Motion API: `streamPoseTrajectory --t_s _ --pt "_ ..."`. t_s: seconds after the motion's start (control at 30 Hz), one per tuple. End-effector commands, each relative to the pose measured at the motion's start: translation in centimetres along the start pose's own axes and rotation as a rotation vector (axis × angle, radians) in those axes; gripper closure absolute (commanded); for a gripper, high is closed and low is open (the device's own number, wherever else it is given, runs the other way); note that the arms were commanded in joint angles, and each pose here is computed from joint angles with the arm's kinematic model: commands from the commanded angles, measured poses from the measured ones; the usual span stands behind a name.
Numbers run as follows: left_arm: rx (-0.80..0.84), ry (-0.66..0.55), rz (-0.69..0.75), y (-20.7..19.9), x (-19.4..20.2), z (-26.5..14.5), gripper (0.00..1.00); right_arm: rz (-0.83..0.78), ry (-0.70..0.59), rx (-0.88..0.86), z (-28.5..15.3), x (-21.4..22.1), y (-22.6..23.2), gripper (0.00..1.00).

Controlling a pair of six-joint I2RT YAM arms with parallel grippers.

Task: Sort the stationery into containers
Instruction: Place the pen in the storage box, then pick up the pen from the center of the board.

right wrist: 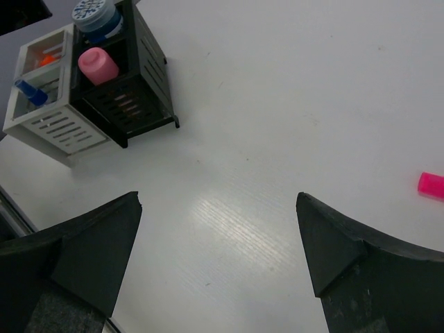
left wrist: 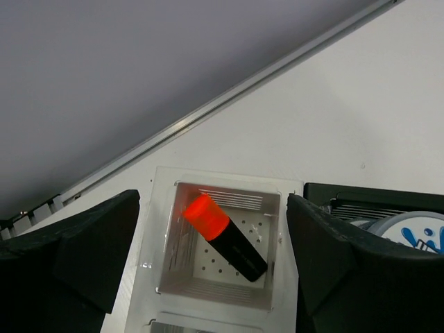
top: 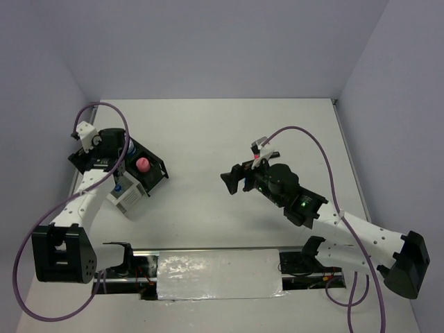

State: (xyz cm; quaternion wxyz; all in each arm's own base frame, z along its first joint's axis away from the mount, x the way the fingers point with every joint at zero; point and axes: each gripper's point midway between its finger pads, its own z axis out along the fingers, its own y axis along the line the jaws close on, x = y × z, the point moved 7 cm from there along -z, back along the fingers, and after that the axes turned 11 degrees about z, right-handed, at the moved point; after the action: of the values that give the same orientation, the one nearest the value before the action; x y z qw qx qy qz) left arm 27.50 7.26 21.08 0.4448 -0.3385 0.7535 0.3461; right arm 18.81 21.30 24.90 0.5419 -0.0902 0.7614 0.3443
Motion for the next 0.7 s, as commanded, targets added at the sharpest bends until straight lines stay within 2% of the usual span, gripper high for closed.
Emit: streamPoseTrajectory --t_s 0.0,0.1,0.13,0.17,0.27,0.33,0.4,0.43,0.57,0.67 --pt "0.029 -0.043 -0.076 0.6 -3.1 -1.2 0.01 0.079 -0.072 0.101 -0.6 -1.5 -0.8 0.00" --pt "0.182 -0.075 -0.018 0.6 -5.1 -2.6 0.01 0.061 -0.005 0.216 -0.3 -0.9 -2.7 0.00" --pt "0.298 -0.082 -0.012 0.0 -6.0 -3.7 0.01 0.031 0.031 0.236 -0.3 -0.5 -3.3 0.00" --pt "0.367 -0.084 0.037 -0.2 -6.3 -4.3 0.01 -0.013 0.137 0.236 -0.1 0.9 -3.8 0.00" --pt "0.659 -0.044 0.120 -1.8 -5.7 -7.0 0.01 -0.090 0.273 0.308 0.2 2.1 -6.1 0.00" --pt "0.846 -0.013 0.166 -2.7 -4.3 -8.4 0.01 -0.021 0.284 0.398 0.3 1.7 -8.2 0.00" --pt "0.902 0.014 0.196 -2.7 -2.9 -8.8 0.01 0.054 0.288 0.435 0.4 1.5 -9.8 0.00" --pt "0.925 0.006 0.196 -2.3 -2.8 -9.3 0.01 0.028 0.279 0.386 0.7 1.3 -9.7 0.00" --pt "0.962 -0.035 0.190 -1.0 -1.7 -10.1 0.01 -0.264 0.398 0.330 0.5 2.8 -12.1 0.00" --pt "0.984 -0.066 0.165 -0.5 -1.7 -10.7 0.01 -0.299 0.417 0.386 1.7 1.6 -14.0 0.00"
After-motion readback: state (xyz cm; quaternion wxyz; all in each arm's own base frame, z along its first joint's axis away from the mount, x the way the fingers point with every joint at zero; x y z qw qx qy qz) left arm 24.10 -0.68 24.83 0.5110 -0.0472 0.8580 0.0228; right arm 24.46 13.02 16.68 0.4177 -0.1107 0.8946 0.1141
